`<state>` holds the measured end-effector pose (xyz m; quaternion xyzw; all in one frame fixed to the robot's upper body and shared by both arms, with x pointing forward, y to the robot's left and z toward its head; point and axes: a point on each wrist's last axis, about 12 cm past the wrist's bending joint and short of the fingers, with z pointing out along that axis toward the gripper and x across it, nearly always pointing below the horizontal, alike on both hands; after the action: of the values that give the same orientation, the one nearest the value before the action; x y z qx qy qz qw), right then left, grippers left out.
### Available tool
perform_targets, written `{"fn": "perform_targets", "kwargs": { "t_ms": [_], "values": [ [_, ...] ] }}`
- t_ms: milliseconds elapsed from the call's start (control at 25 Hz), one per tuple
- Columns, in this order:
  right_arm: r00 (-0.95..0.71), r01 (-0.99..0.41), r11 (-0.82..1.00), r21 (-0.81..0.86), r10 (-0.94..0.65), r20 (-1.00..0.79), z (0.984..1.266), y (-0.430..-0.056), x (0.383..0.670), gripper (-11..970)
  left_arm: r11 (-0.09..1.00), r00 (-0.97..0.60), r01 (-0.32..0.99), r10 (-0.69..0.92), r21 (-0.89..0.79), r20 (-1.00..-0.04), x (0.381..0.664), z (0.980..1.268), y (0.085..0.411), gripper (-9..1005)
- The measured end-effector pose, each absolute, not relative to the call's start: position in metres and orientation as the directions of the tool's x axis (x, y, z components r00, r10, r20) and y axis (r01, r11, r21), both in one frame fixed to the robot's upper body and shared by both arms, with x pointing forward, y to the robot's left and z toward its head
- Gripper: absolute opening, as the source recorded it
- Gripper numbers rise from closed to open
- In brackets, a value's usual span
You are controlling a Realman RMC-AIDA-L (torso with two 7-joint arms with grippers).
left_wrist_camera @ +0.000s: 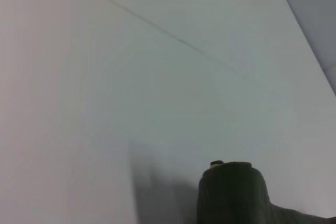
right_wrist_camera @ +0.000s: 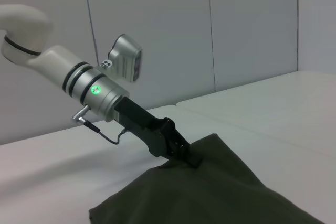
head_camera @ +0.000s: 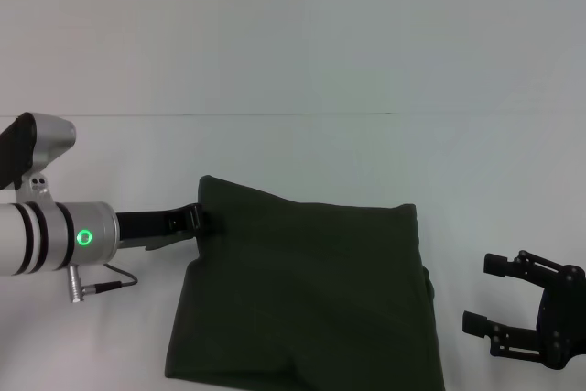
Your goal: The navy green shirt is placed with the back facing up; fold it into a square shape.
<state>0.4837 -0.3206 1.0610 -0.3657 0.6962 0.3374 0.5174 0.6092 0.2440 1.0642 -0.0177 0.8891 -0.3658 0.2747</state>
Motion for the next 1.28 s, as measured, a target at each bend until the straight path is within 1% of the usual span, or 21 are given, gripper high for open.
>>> {"fn": "perform_targets", "kwargs": {
  "t_ms": [120, 240, 400, 520, 640, 720, 800, 960, 1120, 1280],
  "values": [
    [-0.197, -0.864, 0.494, 0.099, -0.150, -0.969, 1.061, -0.318, 0.483, 905, 0.740, -0.843, 0.159, -0.242, -0.653, -0.480, 0.610, 1.063, 0.247, 54],
    [-0.192, -0.866, 0.490, 0.098, -0.145, -0.971, 1.062, -0.317, 0.485, 905, 0.736, -0.844, 0.132, -0.268, -0.664, -0.464, 0.605, 1.059, 0.253, 55],
    [-0.181, -0.868, 0.487, 0.094, -0.136, -0.974, 1.064, -0.315, 0.486, 905, 0.688, -0.831, 0.057, -0.369, -0.724, -0.417, 0.593, 1.053, 0.268, 55],
    [-0.176, -0.870, 0.484, 0.091, -0.132, -0.976, 1.065, -0.315, 0.487, 906, 0.674, -0.825, 0.043, -0.392, -0.737, -0.407, 0.590, 1.051, 0.271, 54],
    [-0.172, -0.871, 0.483, 0.088, -0.133, -0.976, 1.066, -0.315, 0.488, 906, 0.672, -0.826, 0.057, -0.383, -0.738, -0.413, 0.587, 1.050, 0.272, 54],
    [-0.171, -0.872, 0.483, 0.086, -0.135, -0.976, 1.066, -0.314, 0.489, 906, 0.679, -0.826, 0.092, -0.357, -0.729, -0.437, 0.586, 1.050, 0.271, 54],
    [-0.172, -0.873, 0.479, 0.088, -0.135, -0.976, 1.065, -0.313, 0.489, 906, 0.681, -0.818, 0.125, -0.340, -0.722, -0.463, 0.585, 1.049, 0.268, 81],
    [-0.176, -0.876, 0.474, 0.095, -0.128, -0.976, 1.064, -0.310, 0.490, 906, 0.674, -0.795, 0.125, -0.371, -0.728, -0.480, 0.585, 1.050, 0.270, 134],
    [-0.173, -0.876, 0.474, 0.092, -0.129, -0.976, 1.065, -0.310, 0.491, 907, 0.676, -0.781, 0.153, -0.365, -0.721, -0.508, 0.585, 1.052, 0.275, 250],
    [-0.165, -0.877, 0.473, 0.083, -0.134, -0.977, 1.065, -0.308, 0.494, 907, 0.697, -0.740, 0.215, -0.341, -0.684, -0.580, 0.584, 1.057, 0.286, 365]
  ]
}}
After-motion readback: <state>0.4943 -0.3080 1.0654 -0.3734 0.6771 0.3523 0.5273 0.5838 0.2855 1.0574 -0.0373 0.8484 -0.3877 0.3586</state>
